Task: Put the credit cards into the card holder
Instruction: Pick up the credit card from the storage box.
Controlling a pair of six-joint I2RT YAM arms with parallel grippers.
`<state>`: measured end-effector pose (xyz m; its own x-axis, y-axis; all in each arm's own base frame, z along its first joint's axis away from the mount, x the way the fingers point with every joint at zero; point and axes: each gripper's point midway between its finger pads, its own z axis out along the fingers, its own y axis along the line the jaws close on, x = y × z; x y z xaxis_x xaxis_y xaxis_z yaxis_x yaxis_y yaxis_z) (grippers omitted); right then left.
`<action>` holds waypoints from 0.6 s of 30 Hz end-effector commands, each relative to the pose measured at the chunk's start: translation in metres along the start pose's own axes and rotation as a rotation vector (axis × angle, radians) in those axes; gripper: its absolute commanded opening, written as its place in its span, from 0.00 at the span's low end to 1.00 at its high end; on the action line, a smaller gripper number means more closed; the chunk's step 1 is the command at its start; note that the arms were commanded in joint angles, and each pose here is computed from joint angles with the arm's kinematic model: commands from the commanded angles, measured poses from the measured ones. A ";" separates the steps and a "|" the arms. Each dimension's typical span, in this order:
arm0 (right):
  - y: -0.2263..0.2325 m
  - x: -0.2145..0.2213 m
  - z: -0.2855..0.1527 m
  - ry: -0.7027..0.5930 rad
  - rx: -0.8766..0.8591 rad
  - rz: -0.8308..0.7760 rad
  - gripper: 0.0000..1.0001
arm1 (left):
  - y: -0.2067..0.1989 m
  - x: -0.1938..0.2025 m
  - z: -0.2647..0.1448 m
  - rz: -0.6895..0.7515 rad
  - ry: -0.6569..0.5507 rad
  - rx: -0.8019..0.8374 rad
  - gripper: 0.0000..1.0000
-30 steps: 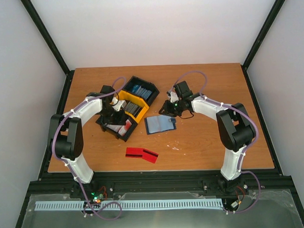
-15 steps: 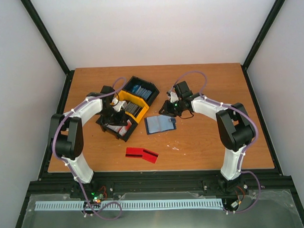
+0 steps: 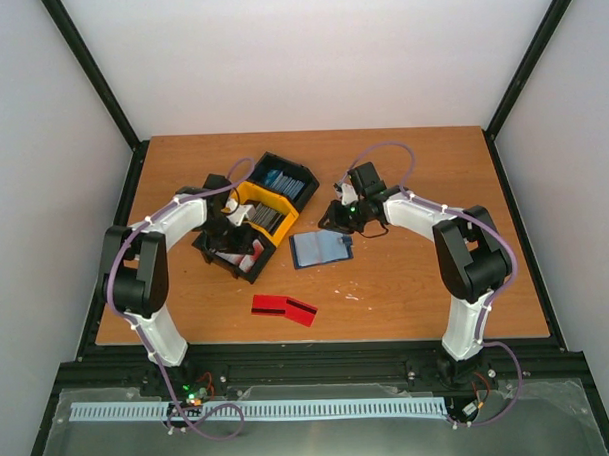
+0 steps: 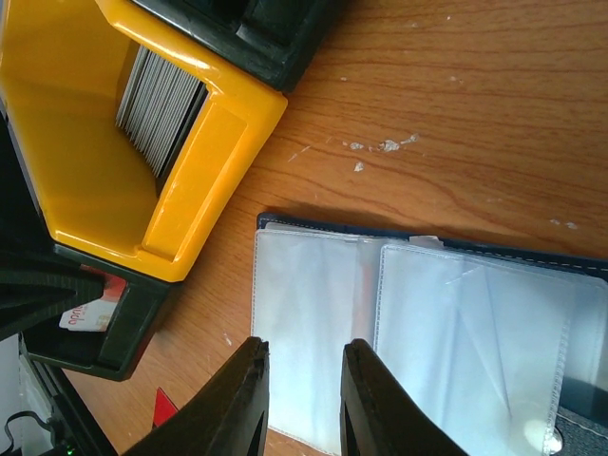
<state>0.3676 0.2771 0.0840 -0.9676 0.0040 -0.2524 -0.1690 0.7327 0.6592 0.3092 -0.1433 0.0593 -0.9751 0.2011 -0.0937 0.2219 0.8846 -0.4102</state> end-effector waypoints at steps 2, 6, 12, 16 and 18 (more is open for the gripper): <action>0.000 -0.002 0.001 -0.003 -0.015 -0.003 0.22 | 0.010 -0.007 -0.001 0.026 -0.015 -0.067 0.01; 0.010 -0.005 -0.005 -0.018 -0.045 -0.032 0.22 | 0.014 -0.018 -0.024 0.048 -0.089 -0.147 0.01; 0.040 -0.007 -0.017 -0.030 -0.149 -0.084 0.29 | 0.014 -0.018 -0.056 0.043 -0.179 -0.218 0.01; 0.070 -0.006 -0.025 -0.043 -0.212 -0.141 0.41 | 0.002 -0.021 -0.079 0.052 -0.272 -0.203 0.01; 0.090 -0.005 -0.027 -0.048 -0.258 -0.171 0.47 | -0.008 -0.025 -0.091 0.062 -0.330 -0.157 0.01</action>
<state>0.3617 0.2982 0.1165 -0.9505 -0.0366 -0.3085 -0.2605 0.6351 0.7272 0.3237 -0.1156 0.1147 -0.9362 0.1814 -0.3010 0.2549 0.9401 -0.2264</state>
